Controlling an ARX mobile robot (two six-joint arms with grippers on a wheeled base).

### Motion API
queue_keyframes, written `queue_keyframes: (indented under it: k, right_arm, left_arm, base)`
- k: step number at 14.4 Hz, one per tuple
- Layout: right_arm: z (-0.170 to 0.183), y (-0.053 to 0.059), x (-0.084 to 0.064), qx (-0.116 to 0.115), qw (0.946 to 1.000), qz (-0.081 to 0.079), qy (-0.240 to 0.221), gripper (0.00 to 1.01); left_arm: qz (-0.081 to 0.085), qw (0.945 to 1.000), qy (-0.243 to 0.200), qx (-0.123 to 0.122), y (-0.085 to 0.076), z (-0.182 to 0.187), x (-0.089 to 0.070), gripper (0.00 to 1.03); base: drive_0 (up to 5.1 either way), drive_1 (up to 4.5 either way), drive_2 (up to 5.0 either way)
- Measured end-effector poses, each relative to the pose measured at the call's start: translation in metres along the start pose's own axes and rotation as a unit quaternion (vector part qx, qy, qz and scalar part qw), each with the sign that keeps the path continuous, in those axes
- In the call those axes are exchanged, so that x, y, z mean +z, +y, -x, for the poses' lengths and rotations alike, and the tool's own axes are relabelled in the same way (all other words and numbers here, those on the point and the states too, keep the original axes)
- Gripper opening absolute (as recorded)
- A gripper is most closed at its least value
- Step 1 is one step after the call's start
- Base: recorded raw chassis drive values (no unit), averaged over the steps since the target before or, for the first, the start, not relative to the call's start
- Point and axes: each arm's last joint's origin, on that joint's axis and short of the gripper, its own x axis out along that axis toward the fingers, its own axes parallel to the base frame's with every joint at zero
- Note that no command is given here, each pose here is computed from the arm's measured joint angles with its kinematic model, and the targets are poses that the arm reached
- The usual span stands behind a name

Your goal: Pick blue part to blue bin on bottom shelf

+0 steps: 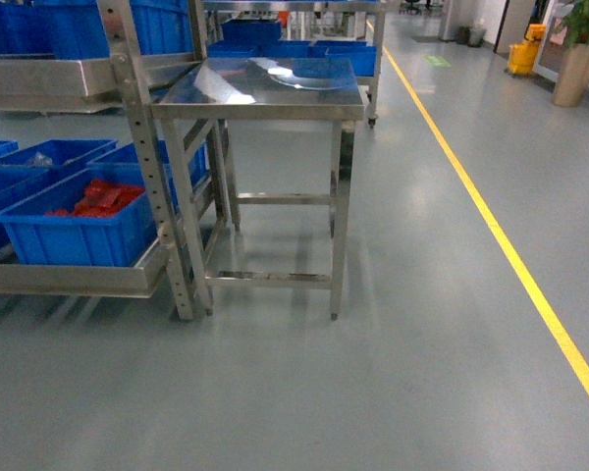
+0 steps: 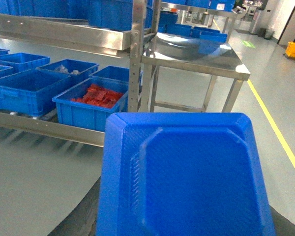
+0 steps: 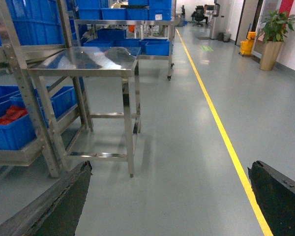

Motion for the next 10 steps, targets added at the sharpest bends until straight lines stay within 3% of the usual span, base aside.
queue_keyframes:
  k: [10]
  right_arm:
    - [0.0000,0.0000,-0.0001,0.000,1.0000,0.000,0.001,0.98]
  left_arm:
    - [0.000,1.0000,-0.001,0.000,0.0000,0.0000,0.0001,0.43]
  base:
    - [0.0,4.26,-4.3]
